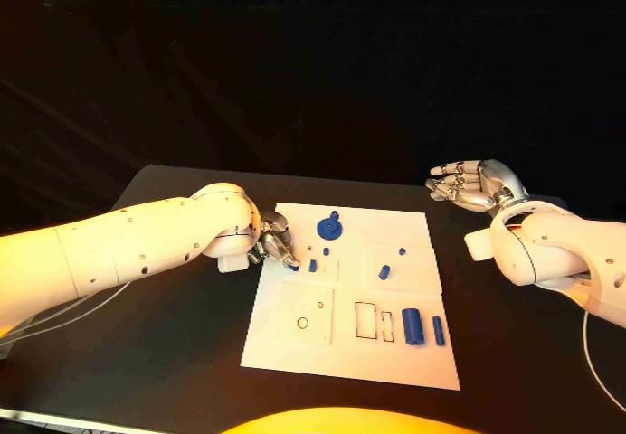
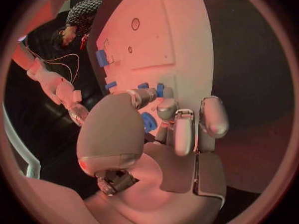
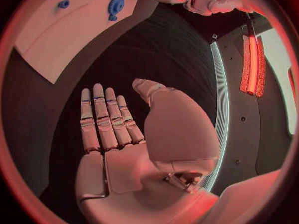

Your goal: Assemble the parts on the task board

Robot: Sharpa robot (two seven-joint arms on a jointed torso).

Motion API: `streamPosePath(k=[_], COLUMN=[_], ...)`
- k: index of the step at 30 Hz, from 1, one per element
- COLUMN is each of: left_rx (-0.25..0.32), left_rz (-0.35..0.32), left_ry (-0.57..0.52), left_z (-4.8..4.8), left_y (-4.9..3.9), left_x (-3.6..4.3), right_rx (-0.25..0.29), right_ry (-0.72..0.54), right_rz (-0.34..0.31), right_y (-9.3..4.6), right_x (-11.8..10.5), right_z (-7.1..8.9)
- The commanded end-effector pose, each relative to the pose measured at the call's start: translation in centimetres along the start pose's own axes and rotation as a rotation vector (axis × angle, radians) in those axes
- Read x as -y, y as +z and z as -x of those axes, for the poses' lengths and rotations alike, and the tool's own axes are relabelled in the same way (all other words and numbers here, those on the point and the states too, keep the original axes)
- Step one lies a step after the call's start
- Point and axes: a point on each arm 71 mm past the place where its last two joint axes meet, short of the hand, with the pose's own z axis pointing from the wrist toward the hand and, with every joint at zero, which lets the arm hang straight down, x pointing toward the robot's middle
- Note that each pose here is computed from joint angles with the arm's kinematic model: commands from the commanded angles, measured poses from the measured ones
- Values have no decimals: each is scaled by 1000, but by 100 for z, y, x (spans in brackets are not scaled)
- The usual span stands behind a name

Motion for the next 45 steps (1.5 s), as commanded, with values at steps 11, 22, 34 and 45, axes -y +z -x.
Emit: streamPosePath(k=[11, 22, 34, 45], left_rx=[-38, -21, -16, -11], left_rz=[4, 4, 6, 8], left_ry=[16, -7, -11, -14], left_z=[-47, -39, -37, -32], left_y=[18, 38, 50, 65], left_x=[18, 53, 64, 71], right_rx=[-15, -22, -25, -27], right_ry=[-1, 1, 4, 5], right_rz=[7, 1, 2, 1], right_y=[-3, -5, -6, -8], right_x=[-3, 2, -1, -1], right_z=[-12, -15, -21, -23])
